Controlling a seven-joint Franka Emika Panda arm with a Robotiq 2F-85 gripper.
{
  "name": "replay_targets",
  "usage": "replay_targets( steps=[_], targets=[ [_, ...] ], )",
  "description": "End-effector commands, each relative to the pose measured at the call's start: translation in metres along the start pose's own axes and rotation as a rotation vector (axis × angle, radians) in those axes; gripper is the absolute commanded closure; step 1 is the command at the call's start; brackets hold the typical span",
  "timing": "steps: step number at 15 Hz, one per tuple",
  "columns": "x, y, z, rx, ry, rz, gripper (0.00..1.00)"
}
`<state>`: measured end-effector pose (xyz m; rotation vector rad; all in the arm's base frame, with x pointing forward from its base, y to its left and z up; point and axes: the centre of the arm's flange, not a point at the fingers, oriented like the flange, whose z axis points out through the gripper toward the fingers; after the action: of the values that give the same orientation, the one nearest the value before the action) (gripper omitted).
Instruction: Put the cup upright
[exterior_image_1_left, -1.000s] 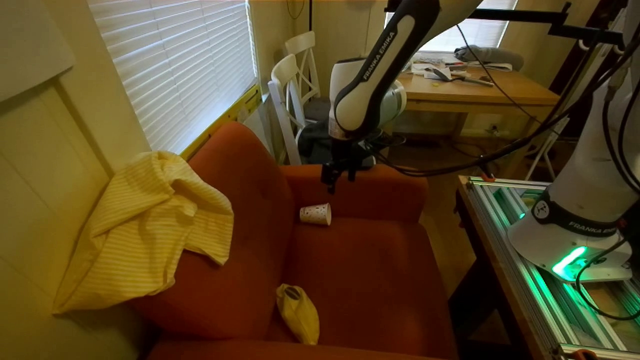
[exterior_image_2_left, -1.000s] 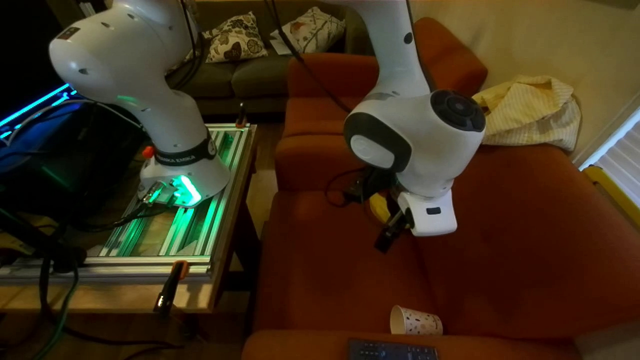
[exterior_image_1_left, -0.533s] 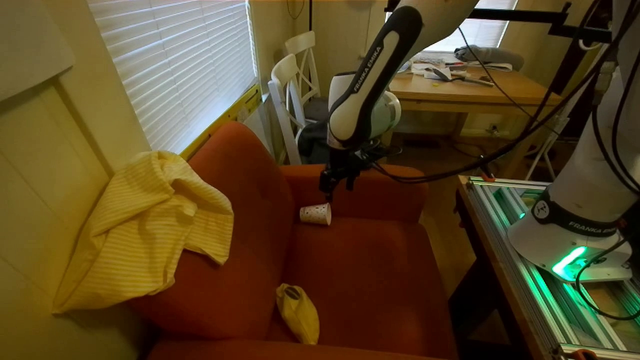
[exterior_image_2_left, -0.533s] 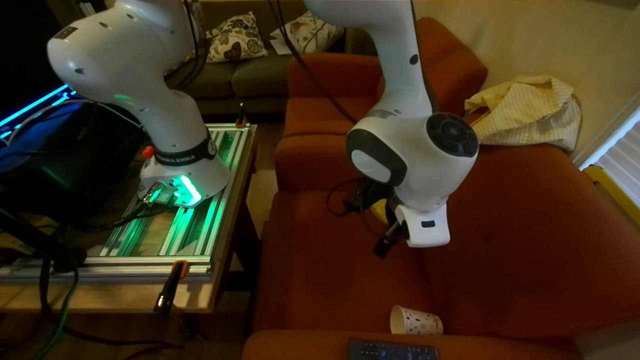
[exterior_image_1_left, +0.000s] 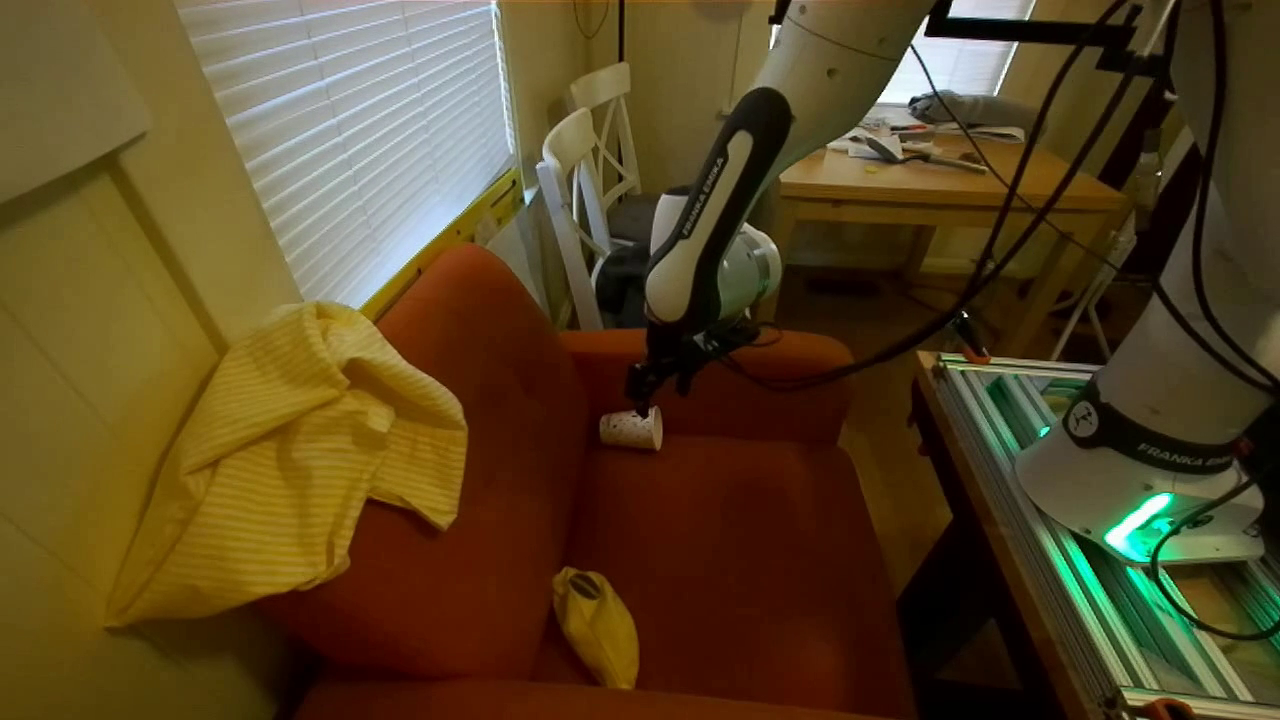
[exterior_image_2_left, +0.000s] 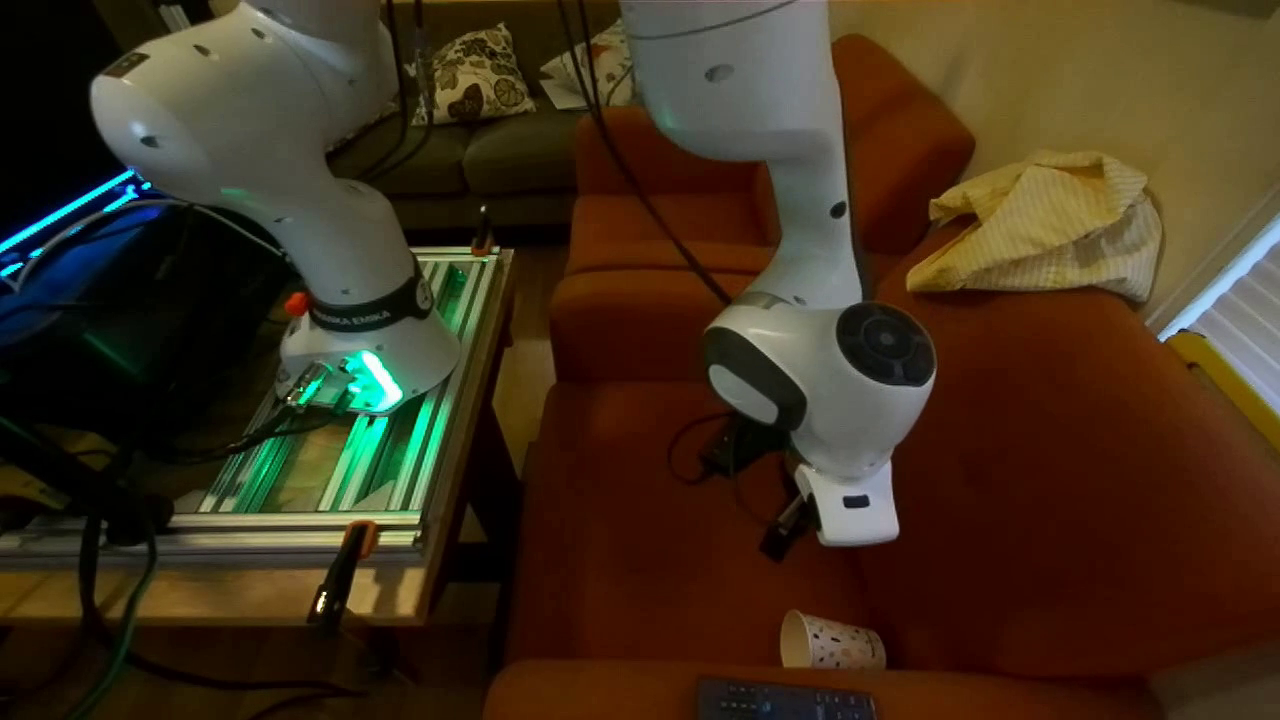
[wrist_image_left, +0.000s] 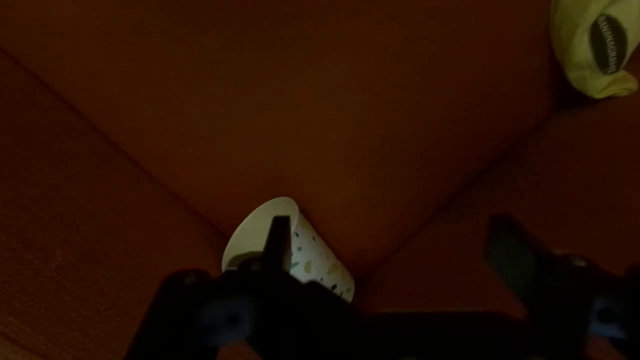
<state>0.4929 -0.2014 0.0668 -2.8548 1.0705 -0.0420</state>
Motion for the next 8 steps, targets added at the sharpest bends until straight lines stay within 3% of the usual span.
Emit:
replay_targets(
  steps=[1, 4, 8],
  targets=[
    [0.017, 0.016, 0.035, -0.005, 0.017, -0.004, 0.0],
    [0.02, 0.034, 0.055, 0.0, -0.024, 0.001, 0.0],
    [0.023, 0.061, 0.067, -0.043, -0.013, 0.05, 0.0]
  ],
)
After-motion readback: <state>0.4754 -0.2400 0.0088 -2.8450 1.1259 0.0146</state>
